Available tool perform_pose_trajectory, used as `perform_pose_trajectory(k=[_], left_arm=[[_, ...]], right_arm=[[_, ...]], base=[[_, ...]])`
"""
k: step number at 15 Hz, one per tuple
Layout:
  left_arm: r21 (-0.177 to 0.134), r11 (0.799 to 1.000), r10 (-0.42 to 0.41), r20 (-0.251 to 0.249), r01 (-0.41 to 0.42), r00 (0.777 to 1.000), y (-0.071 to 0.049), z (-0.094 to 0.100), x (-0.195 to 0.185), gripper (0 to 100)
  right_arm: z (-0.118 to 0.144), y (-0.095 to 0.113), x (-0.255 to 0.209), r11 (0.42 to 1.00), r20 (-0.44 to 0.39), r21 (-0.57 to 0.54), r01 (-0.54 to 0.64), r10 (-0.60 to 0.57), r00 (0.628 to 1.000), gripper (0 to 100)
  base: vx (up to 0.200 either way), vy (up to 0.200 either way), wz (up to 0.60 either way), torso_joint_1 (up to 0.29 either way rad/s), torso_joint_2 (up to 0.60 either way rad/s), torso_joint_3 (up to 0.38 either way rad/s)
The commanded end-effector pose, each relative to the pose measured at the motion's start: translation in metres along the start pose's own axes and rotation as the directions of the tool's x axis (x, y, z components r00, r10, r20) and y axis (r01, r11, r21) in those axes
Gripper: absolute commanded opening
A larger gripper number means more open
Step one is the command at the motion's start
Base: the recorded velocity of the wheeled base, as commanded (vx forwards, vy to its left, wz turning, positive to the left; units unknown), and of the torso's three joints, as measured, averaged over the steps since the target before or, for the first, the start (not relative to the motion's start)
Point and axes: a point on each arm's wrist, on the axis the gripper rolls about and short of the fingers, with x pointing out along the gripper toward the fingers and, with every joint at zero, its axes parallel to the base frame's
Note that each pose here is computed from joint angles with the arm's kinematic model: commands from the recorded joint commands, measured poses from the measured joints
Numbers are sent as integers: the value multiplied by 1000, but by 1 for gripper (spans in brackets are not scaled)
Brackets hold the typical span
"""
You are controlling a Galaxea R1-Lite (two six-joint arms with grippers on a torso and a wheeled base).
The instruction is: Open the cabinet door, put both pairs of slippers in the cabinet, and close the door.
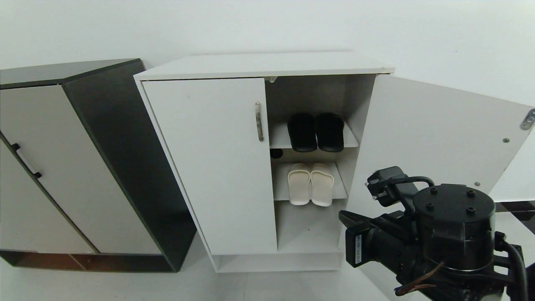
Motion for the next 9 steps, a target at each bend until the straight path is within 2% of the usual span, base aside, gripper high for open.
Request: perform_pose_trajectory(k=[1,5,9], left_arm=[[0,1000,1,-1,-1,1000,0,0,0,0],[1,1000,1,-1,-1,1000,0,0,0,0],[1,1000,1,-1,-1,1000,0,0,0,0]], right_arm=[[-3,0,2,1000,-9,-3,2,-2,1000,0],[-14,-2,2,997,51,6,-71,70,996,0],[-23,-4,3,996,32,-35,-81,82,996,0]], base=[[-200,0,0,2,2,2],[-200,0,0,1,2,0],[0,0,0,0,0,0]])
